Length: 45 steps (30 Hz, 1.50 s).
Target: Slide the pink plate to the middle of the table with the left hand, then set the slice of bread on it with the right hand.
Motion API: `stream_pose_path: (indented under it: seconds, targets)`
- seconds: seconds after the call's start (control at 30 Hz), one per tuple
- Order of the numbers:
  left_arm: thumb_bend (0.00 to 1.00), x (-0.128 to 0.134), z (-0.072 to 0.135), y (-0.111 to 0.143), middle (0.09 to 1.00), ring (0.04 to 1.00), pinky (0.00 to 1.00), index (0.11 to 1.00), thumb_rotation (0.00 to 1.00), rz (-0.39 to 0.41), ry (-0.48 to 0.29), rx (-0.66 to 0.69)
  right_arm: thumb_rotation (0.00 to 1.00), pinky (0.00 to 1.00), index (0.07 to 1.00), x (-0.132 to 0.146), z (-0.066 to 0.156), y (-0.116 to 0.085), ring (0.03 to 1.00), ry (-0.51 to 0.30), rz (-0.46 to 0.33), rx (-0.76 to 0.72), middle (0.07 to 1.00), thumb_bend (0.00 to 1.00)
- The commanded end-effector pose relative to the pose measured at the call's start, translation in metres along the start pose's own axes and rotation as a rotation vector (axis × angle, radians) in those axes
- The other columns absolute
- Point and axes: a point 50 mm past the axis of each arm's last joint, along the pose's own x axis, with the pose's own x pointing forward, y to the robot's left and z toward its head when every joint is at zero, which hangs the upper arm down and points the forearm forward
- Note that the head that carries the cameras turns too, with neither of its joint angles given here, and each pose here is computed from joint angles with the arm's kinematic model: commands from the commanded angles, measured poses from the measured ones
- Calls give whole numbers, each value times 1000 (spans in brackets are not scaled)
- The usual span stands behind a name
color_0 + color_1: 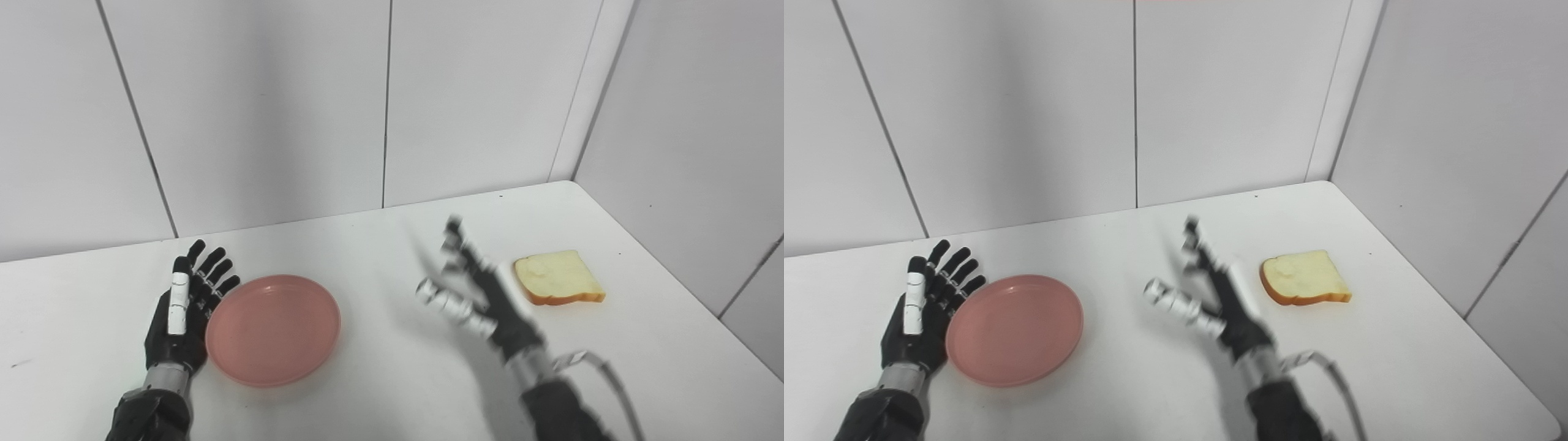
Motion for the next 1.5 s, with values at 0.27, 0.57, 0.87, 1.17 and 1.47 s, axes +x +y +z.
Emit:
stream_pose_path:
  seconds: [0.27,0.57,0.87,1.17,1.47]
  targets:
    - [850,5,-1,-2,863,881,805,915,787,-15,12,20,628,787,1000,36,15,-90,957,-21,137,-371,996,1000]
    - [866,7,-1,-2,861,870,784,917,783,-18,18,20,618,858,962,68,-3,-150,924,31,238,-775,961,1000]
    - [854,8,2,-3,863,873,788,927,797,-26,14,32,593,1000,947,92,-21,-175,1000,262,501,-1010,988,1000]
    - [861,8,4,-3,854,870,795,920,786,-24,18,25,409,1000,942,94,-47,-178,983,334,591,-1081,974,1000]
    - [861,7,4,-3,848,862,792,919,781,-24,19,25,309,1000,952,99,-71,-166,985,393,672,-1080,974,1000]
